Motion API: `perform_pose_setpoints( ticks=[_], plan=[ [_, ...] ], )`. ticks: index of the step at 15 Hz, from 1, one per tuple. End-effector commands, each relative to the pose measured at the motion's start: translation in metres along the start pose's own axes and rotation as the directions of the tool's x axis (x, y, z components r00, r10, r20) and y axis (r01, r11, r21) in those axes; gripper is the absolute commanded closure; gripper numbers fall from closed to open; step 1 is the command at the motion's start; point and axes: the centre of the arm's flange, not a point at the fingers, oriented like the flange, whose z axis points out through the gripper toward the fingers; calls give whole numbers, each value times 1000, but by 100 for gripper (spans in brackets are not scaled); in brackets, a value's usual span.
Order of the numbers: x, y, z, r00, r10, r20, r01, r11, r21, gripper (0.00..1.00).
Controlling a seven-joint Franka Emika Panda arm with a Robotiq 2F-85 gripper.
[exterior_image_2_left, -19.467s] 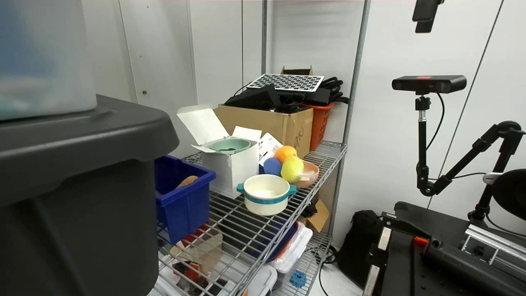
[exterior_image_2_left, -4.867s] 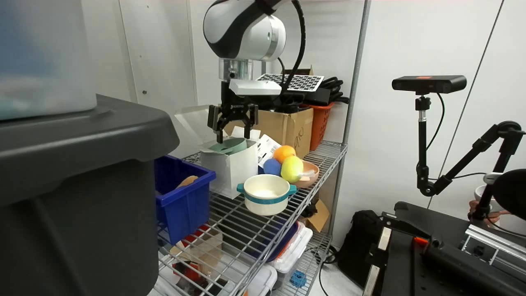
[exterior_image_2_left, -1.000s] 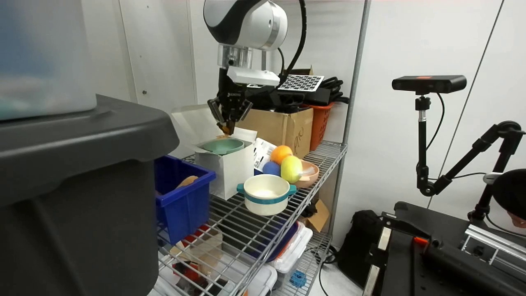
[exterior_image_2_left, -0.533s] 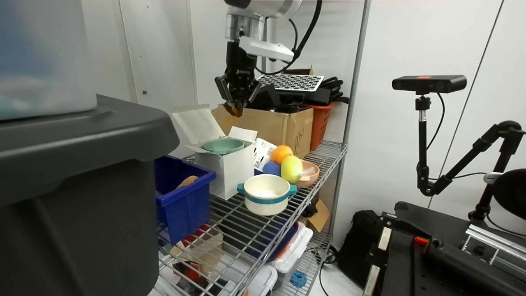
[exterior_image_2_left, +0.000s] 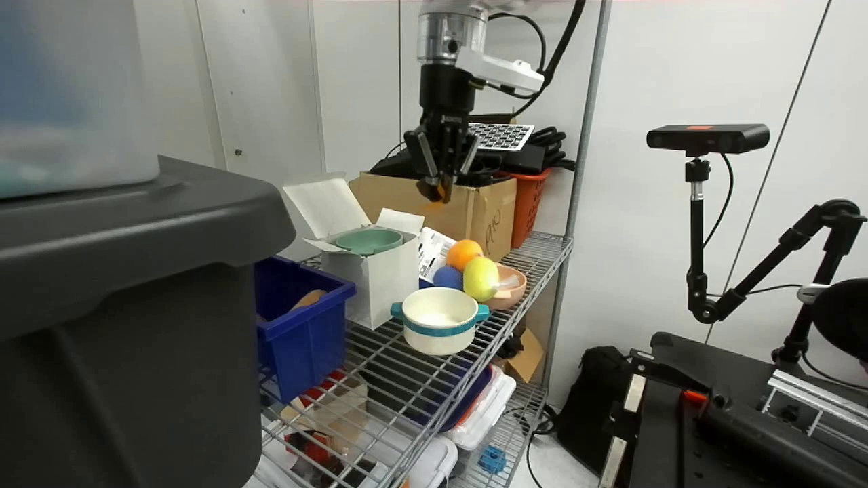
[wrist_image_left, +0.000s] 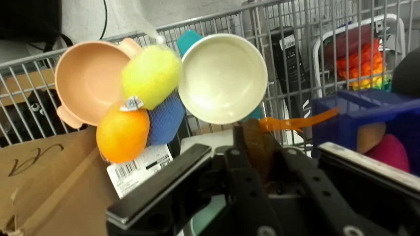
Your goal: Take the thing in the box out
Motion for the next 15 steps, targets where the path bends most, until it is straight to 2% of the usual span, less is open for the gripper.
perform_pose_setpoints(
  ticks=[1, 10, 15],
  plan=[
    [-43, 4, 24, 999, -28, 17, 28, 1000, -10, 96],
    [-49, -9, 74, 998, -51, 25, 52, 998, -29, 96],
    [-31, -6, 102, 998, -51, -32, 49, 995, -83, 96]
  ],
)
